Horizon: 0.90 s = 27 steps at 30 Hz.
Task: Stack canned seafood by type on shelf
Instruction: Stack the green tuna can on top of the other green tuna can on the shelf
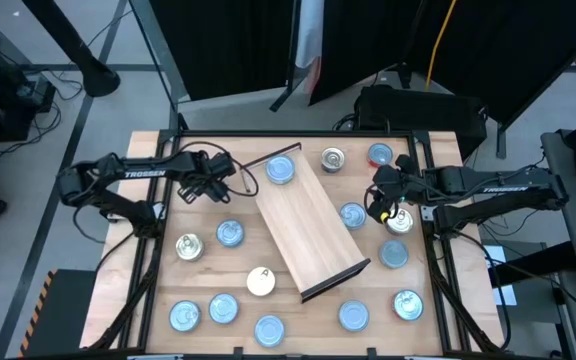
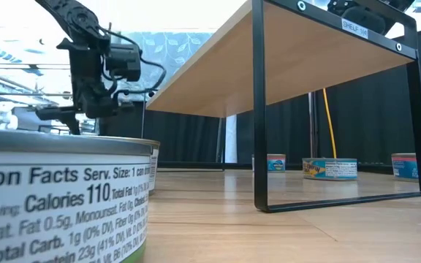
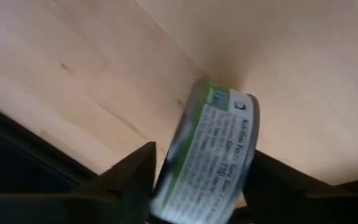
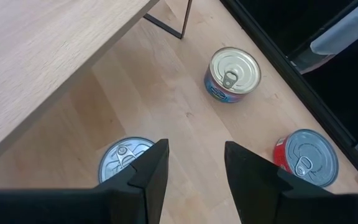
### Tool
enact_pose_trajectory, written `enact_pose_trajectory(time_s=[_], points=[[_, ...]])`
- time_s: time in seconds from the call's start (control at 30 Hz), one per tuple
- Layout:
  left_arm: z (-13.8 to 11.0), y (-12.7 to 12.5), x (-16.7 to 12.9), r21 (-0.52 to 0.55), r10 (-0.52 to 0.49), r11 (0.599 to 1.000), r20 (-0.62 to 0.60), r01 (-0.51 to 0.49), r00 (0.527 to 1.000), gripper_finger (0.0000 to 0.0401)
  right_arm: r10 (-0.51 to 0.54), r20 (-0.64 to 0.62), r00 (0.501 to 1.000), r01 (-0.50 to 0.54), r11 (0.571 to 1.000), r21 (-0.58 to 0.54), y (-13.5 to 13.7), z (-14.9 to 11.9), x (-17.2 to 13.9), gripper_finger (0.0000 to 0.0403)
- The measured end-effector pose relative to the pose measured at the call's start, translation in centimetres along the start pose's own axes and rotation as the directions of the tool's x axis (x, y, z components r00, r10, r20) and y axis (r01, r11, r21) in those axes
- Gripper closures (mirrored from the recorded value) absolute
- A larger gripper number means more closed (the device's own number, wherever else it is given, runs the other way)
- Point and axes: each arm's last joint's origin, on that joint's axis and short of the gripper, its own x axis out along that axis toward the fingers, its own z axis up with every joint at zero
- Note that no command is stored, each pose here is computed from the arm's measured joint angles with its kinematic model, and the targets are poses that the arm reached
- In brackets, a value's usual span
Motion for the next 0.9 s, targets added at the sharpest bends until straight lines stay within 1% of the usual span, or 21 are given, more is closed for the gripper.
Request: enact_pose_trajectory(time_s=[0.1,0.17,0.27,0.37,0.5,0.57,0.63,0.73,0.83,0.9], points=[[-0.1,0.1,0.7,-0.007,-0.031,1.000,-0.015,0.030,0.999,0.0238,0.000,0.000,1.000,0.000,1.000,0.000,0.0,0.0,0.0,0.0255],[-0.1,0.2,0.9,-0.007,-0.033,0.999,-0.038,0.033,0.999,0.0260,0.000,0.000,1.000,0.000,1.000,0.000,0.0,0.0,0.0,0.0255],[-0.1,0.2,0.9,-0.033,-0.029,0.999,-0.054,0.027,0.998,0.0262,0.000,0.000,1.000,0.000,1.000,0.000,0.0,0.0,0.0,0.0255],[-0.1,0.3,0.9,-0.108,-0.017,0.994,-0.051,0.011,0.999,0.0262,0.000,0.000,1.000,0.000,1.000,0.000,0.0,0.0,0.0,0.0255],[0.0,0.3,-0.1,-0.234,0.023,0.971,-0.112,-0.049,0.993,0.0259,0.001,0.002,1.000,-0.001,1.000,0.001,0.0,0.0,0.0,0.0255],[0.0,0.3,-1.6,-0.287,0.042,0.955,-0.118,-0.075,0.992,0.0257,0.002,0.010,1.000,-0.002,1.000,0.005,0.0,0.1,0.0,0.0255],[0.1,0.0,-3.5,-0.332,0.042,0.940,-0.103,-0.074,0.994,0.0256,0.006,0.020,1.000,-0.006,1.000,0.006,0.1,0.2,0.0,0.0255],[0.0,-0.3,-7.3,-0.427,0.077,0.901,-0.030,-0.083,0.997,0.0255,0.020,0.058,0.998,-0.020,1.000,-0.008,0.2,0.6,0.0,0.0255],[-0.5,-0.7,-11.4,-0.519,0.156,0.849,0.066,-0.100,0.986,0.0254,0.051,0.135,0.990,-0.049,0.999,-0.014,0.5,1.4,-0.1,0.0255],[-1.0,-1.0,-14.1,-0.572,0.247,0.810,0.137,-0.127,0.959,0.0253,0.089,0.202,0.975,-0.084,0.996,-0.034,0.8,2.1,-0.3,0.0255]])
